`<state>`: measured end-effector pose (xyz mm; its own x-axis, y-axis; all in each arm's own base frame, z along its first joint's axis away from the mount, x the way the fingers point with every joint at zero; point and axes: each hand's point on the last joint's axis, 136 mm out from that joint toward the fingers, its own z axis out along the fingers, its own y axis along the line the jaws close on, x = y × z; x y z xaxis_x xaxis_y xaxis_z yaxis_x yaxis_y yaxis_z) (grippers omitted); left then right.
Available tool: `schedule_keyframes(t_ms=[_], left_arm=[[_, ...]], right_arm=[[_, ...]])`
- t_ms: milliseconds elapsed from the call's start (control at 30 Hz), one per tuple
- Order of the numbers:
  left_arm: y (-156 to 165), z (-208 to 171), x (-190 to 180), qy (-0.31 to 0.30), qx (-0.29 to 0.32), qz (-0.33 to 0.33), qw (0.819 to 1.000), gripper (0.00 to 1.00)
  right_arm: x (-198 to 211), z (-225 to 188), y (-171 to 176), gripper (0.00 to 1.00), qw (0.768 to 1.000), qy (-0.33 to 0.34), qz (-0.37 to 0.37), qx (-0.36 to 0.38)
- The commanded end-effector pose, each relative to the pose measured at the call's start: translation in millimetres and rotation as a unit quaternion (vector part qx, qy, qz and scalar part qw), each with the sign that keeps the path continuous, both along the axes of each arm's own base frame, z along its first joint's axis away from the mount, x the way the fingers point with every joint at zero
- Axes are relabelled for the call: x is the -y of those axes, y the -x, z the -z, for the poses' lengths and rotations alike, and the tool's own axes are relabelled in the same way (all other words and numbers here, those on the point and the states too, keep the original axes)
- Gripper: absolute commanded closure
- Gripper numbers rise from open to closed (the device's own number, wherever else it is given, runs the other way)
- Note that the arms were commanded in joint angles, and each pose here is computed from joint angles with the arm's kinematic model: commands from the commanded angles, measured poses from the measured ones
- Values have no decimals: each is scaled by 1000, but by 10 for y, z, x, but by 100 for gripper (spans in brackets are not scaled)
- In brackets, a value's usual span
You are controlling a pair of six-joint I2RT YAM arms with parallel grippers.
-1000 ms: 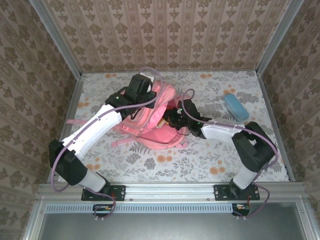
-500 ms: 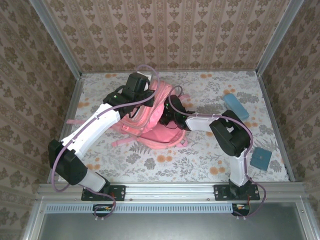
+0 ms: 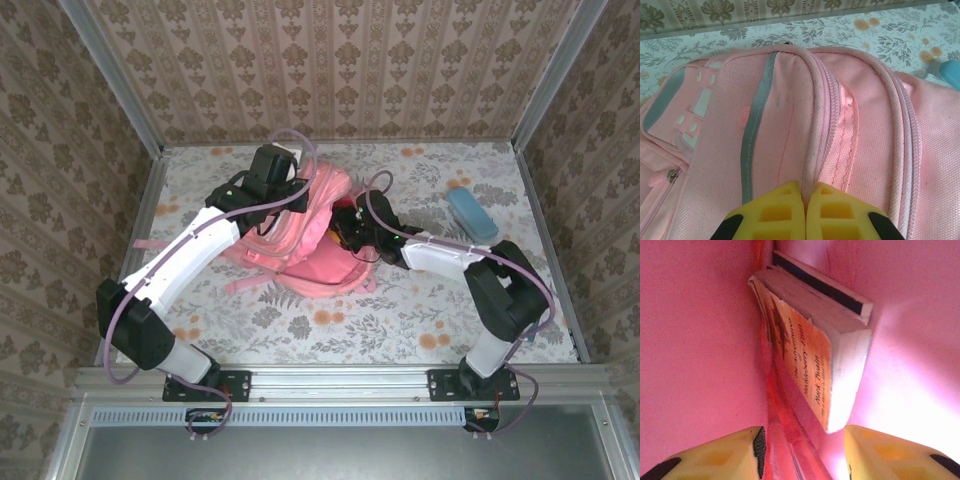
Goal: Pack books, pencil case, and school supplies into a backpack
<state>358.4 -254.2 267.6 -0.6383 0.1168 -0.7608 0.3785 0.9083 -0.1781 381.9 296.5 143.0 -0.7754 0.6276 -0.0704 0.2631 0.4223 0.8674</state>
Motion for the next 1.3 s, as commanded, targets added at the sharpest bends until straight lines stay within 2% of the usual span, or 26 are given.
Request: schedule_keyframes(t_ms=[0, 100, 333, 400, 433, 533, 600, 667, 800, 933, 1067, 1267], left_arm=[[-152, -284, 75, 53, 40, -9, 998, 95], [-181, -216, 124, 58, 31, -6, 998, 95], [-314, -29, 410, 92, -4, 15, 996, 94], [-353, 47, 531, 110, -24, 23, 993, 90], [-368, 77, 588, 119, -34, 26, 992, 86], [-373, 172, 812, 146, -69, 58, 985, 62], [-375, 271, 840, 143, -91, 55, 984, 48], [-380, 307, 764, 134, -98, 37, 986, 39], [-305, 388, 450, 129, -112, -14, 985, 30], [-130, 552, 6, 136, -139, -80, 978, 27], [188, 865, -472, 140, -178, -150, 962, 25], [614, 1221, -734, 171, -230, -218, 933, 27]], right_arm=[[231, -150, 118, 53, 999, 33, 2, 17], [529, -205, 229, 50, 997, 67, 21, 21], [1382, 70, 524, 47, 987, 135, 88, -11], [1635, 140, 634, 42, 979, 171, 110, -18], [1721, 154, 672, 39, 976, 182, 117, -18], [1937, 186, 767, 34, 971, 202, 127, -19], [2010, 162, 798, 30, 967, 222, 121, -13], [2026, 116, 804, 26, 965, 241, 107, -5], [1970, 41, 791, 24, 962, 265, 71, 4], [1808, -23, 761, 23, 962, 269, 44, 18], [1573, -51, 730, 22, 963, 269, 18, 26], [1264, -18, 673, 16, 961, 273, -13, 35]])
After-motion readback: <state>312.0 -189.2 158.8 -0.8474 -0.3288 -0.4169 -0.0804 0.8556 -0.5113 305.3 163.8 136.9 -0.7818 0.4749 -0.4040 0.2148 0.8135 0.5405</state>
